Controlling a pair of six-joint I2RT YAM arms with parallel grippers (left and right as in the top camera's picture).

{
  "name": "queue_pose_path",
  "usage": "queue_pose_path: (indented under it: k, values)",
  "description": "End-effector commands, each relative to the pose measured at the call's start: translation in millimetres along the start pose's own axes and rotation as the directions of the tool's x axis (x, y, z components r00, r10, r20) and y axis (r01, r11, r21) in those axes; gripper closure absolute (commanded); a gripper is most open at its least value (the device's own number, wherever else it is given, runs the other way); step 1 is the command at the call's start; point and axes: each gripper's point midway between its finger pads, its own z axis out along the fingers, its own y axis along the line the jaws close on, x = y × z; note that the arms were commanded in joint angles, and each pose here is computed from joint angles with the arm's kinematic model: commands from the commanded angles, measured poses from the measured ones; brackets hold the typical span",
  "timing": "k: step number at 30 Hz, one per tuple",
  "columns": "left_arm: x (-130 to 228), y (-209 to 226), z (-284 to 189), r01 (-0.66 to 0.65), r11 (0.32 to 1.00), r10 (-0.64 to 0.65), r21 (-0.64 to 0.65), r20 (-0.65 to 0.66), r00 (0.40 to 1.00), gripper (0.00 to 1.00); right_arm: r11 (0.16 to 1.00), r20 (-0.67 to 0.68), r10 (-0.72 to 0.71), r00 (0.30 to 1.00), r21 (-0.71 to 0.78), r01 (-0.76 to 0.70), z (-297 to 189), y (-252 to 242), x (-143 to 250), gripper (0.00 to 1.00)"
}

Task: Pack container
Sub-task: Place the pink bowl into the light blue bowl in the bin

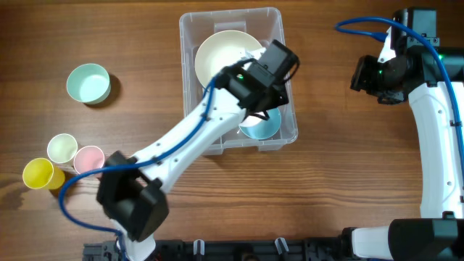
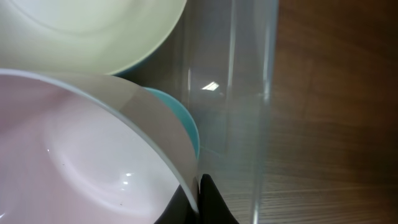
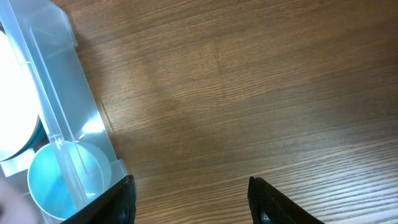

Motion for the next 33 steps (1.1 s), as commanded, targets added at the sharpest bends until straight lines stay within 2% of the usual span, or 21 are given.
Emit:
queue_pose_path:
  k: [1, 5, 10, 12, 13, 15, 16, 17, 20, 22, 24, 26, 30, 33]
  values:
    - [13.8, 4.5, 28.5, 0.03, 0.999, -0.032, -0.045, -0.044, 0.999, 0.96, 1.0, -0.005, -0.006, 1.0, -0.004, 0.006, 0.0, 0.3, 2.7, 0.41]
    - [19.7, 8.8, 44.4, 0.027, 0.997, -0.032, -0.068, -0.069, 0.997, 0.96, 1.0, -0.007, -0.006, 1.0, -0.003, 0.006, 0.0, 0.1, 3.2, 0.41]
    - [20.3, -2.7, 44.8, 0.028, 0.999, -0.03, -0.014, -0.083, 0.996, 0.96, 1.0, -0.007, -0.007, 1.0, -0.003, 0.007, 0.0, 0.1, 3.2, 0.41]
    - [21.5, -3.3, 44.7, 0.029, 1.0, -0.03, -0.01, -0.09, 0.995, 0.83, 1.0, -0.007, -0.007, 1.0, -0.003, 0.007, 0.0, 0.1, 3.2, 0.41]
    - [22.0, -2.5, 44.7, 0.028, 1.0, -0.029, -0.014, -0.092, 0.995, 0.69, 1.0, -0.006, -0.007, 1.0, -0.002, 0.007, 0.0, 0.0, 3.0, 0.41]
    - [21.7, -0.5, 43.2, 0.03, 0.999, -0.032, -0.02, -0.094, 0.995, 0.61, 1.0, -0.006, -0.007, 1.0, -0.002, 0.007, 0.0, 0.0, 3.0, 0.41]
    - [20.5, 1.3, 41.6, 0.033, 0.999, -0.035, -0.023, -0.094, 0.995, 0.46, 1.0, -0.006, -0.007, 1.0, -0.002, 0.007, 0.0, 0.0, 3.0, 0.41]
    - [17.0, 4.3, 36.6, 0.041, 0.999, -0.043, -0.026, -0.09, 0.995, 0.36, 1.0, -0.006, -0.007, 1.0, -0.002, 0.007, 0.0, 0.0, 3.0, 0.41]
    - [-8.5, 23.4, 13.6, 0.08, 0.995, -0.082, -0.053, -0.029, 0.996, 0.34, 1.0, -0.008, -0.007, 1.0, -0.002, 0.007, 0.0, 0.0, 3.3, 0.41]
    - [-41.4, 50.6, -15.2, 0.12, 0.989, -0.114, -0.092, 0.068, 0.991, 0.34, 1.0, -0.008, -0.008, 1.0, -0.002, 0.008, 0.0, 0.0, 3.3, 0.41]
    - [-72.7, 70.8, -43.5, 0.16, 0.984, -0.148, -0.074, 0.143, 0.979, 0.39, 1.0, -0.007, -0.008, 1.0, -0.002, 0.008, 0.0, 0.0, 3.1, 0.41]
    - [-89.9, 85.0, -58.6, 0.206, 0.977, -0.193, -0.057, 0.177, 0.965, 0.54, 1.0, -0.007, -0.007, 1.0, -0.002, 0.007, 0.0, 0.0, 3.1, 0.41]
    - [-79.6, 76.4, -48.7, 0.208, 0.978, -0.207, -0.003, 0.082, 0.975, 0.86, 1.0, -0.007, -0.008, 1.0, -0.002, 0.008, 0.0, 0.0, 3.1, 0.41]
    - [-61.5, 55.4, -27.9, 0.101, 0.995, -0.101, -0.002, 0.042, 0.994, 0.92, 1.0, -0.008, -0.007, 1.0, -0.002, 0.007, 0.0, -0.1, 3.3, 0.41]
